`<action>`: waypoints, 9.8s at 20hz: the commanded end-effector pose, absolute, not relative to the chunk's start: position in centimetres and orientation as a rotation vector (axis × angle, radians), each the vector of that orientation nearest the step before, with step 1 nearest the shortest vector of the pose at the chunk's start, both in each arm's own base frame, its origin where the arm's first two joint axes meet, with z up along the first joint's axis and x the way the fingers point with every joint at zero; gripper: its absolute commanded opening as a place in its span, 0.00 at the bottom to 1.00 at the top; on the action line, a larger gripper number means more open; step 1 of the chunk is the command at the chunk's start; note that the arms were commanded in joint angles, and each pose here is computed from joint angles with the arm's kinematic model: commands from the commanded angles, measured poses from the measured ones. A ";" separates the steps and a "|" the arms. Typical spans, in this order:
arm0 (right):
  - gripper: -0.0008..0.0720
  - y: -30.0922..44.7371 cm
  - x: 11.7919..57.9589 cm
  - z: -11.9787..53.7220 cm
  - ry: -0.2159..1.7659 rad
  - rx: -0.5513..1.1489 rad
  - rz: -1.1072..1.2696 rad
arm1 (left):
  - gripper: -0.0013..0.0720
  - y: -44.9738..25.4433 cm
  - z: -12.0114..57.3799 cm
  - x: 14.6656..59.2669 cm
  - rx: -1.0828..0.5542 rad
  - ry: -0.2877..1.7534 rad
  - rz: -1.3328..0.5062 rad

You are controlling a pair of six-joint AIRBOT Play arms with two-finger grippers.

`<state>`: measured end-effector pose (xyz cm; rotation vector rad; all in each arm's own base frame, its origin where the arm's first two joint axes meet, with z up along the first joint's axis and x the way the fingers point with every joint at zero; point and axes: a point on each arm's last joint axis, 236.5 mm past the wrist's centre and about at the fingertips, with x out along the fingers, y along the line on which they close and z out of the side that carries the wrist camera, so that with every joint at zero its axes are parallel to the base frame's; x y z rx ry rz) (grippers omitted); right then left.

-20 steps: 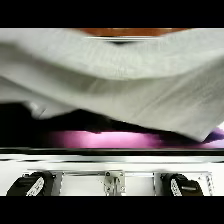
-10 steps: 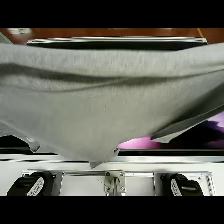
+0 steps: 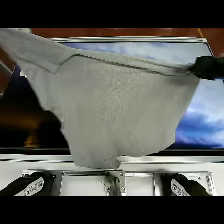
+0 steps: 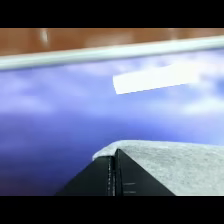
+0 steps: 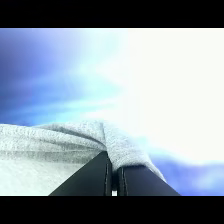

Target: Fold the shirts.

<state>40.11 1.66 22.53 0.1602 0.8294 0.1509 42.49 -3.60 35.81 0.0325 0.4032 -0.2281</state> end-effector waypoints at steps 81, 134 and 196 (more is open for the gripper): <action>0.09 -0.8 33.6 46.6 -0.014 0.247 0.279 | 0.06 -9.8 50.8 31.1 -0.128 0.035 -0.482; 0.09 1.8 59.5 -4.5 0.808 0.326 0.008 | 0.06 -2.7 -2.4 57.9 -0.370 0.918 -0.093; 0.94 -0.5 24.3 -10.5 1.688 0.696 0.181 | 0.06 -10.7 -10.5 20.4 -0.830 1.595 -0.329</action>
